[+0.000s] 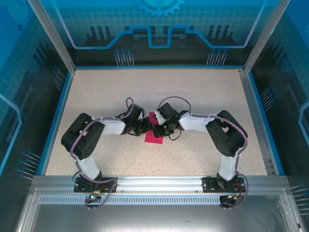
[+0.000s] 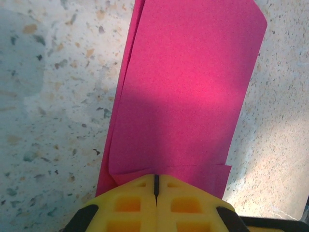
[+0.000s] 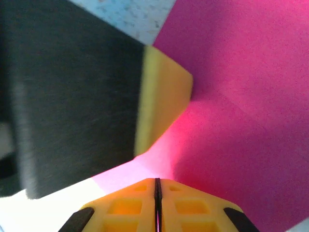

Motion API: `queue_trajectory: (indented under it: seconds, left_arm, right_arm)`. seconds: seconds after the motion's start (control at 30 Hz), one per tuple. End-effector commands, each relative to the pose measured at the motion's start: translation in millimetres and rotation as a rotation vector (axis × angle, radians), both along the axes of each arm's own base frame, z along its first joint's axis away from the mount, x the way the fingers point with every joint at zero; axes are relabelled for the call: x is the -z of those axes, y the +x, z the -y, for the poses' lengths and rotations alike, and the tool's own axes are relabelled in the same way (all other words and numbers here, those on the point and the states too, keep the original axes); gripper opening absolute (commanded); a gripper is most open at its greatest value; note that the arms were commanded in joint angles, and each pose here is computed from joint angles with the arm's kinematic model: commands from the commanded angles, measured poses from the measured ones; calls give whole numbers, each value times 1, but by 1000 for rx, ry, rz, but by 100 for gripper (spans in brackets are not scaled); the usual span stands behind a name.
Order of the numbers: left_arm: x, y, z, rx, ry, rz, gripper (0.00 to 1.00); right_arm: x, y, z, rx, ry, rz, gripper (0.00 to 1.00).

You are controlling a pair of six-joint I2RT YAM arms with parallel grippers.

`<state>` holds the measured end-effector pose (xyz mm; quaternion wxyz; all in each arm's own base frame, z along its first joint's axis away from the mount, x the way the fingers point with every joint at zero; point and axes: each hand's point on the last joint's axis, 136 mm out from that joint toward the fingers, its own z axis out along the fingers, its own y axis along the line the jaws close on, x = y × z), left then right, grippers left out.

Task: Fold a paper plane with a square sheet of paper (pick it up from the middle)
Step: Fold the triangle a second time at the center of the table.

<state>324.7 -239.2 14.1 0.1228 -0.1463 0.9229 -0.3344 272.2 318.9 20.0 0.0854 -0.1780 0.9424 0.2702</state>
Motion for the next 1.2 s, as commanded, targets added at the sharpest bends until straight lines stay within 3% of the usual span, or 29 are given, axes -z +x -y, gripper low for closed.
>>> queue_trajectory:
  seconds: [0.0, 0.8, 1.17]
  left_arm:
    - [30, -17, -15, -56, 60, -136, 0]
    - [35, -21, -19, -74, 56, -172, 0]
    - [42, -23, -25, -77, 77, -189, 0]
  right_arm:
    - [5, 4, -8, 21, -3, 11, 9]
    - [4, 18, -12, 65, 60, 69, 9]
    - [33, -33, 26, 10, -28, -44, 8]
